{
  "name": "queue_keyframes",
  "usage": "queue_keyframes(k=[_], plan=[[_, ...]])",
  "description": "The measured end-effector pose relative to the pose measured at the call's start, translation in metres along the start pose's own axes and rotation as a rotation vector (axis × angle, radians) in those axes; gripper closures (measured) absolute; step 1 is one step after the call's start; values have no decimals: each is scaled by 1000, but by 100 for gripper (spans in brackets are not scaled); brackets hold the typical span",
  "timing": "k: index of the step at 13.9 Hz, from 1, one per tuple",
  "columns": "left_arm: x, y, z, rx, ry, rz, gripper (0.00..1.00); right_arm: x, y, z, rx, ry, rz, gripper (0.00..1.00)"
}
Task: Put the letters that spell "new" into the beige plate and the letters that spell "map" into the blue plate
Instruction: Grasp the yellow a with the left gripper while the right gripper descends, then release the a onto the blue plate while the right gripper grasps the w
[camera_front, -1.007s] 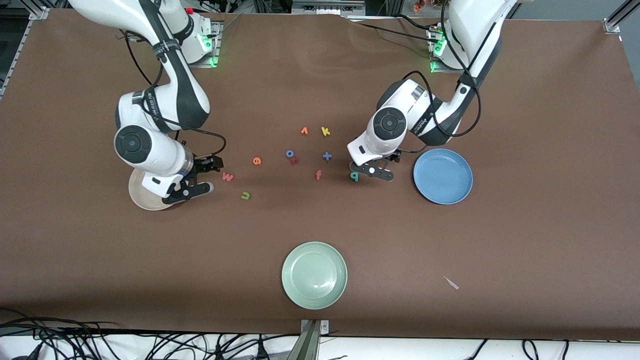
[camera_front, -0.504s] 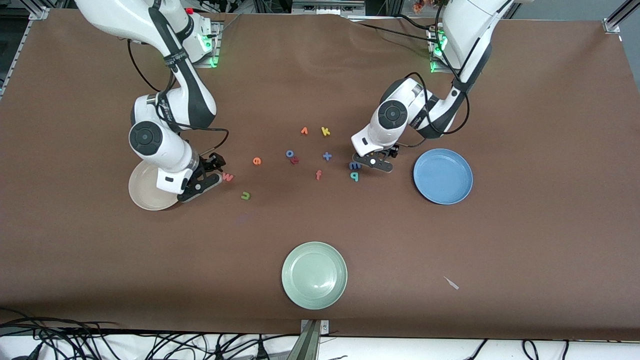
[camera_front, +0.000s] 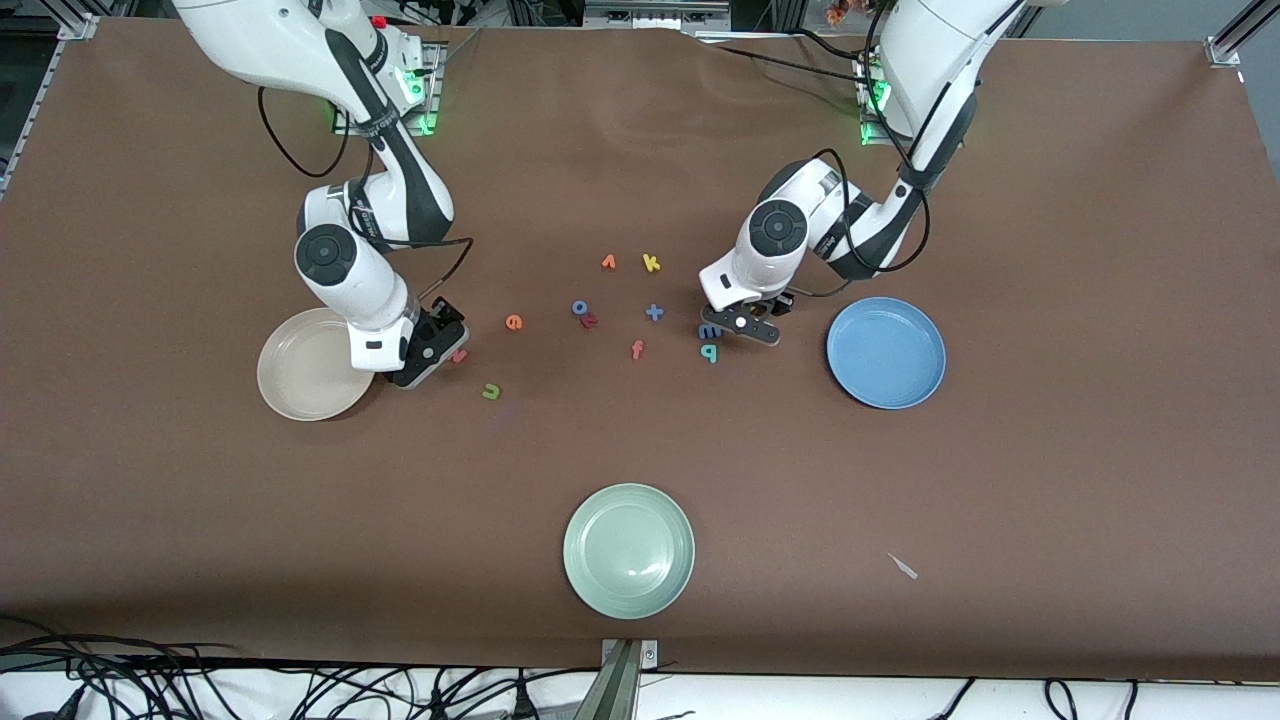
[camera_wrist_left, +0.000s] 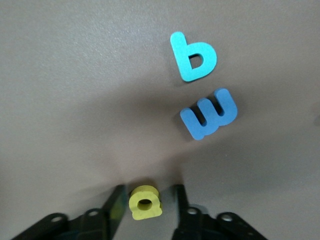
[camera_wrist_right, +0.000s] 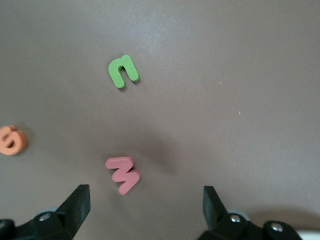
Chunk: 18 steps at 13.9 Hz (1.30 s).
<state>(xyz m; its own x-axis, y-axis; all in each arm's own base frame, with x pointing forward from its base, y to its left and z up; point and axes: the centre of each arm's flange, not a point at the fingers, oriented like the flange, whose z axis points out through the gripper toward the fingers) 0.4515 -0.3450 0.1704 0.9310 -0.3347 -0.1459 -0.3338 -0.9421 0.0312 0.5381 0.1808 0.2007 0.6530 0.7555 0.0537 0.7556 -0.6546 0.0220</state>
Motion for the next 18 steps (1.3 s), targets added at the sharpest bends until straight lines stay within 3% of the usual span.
queue_keyframes(k=[1, 2, 6, 9, 11, 14, 17, 18], plan=[[0, 0, -1, 0, 2, 1, 70, -4, -1, 7, -7, 5, -25, 0], [0, 1, -2, 0, 3, 2, 73, -6, -3, 14, -8, 4, -44, 0], [2, -3, -10, 22, -32, -3, 73, -3, -13, 24, 1, 2, -96, 0], [16, -21, -61, 131, -71, 31, 73, -2, -16, 25, 4, 1, -109, 0], [29, -46, -102, 185, -87, 74, 73, 0, -20, 26, 6, 1, -124, 0], [46, -114, -127, 193, -86, 153, 73, 6, -32, 27, 10, 1, -149, 0], [52, -181, -126, 166, -105, 182, 73, 5, -32, 28, 11, -1, -149, 8], [52, -190, -119, 164, -116, 184, 73, 5, -32, 28, 11, -1, -148, 21]])
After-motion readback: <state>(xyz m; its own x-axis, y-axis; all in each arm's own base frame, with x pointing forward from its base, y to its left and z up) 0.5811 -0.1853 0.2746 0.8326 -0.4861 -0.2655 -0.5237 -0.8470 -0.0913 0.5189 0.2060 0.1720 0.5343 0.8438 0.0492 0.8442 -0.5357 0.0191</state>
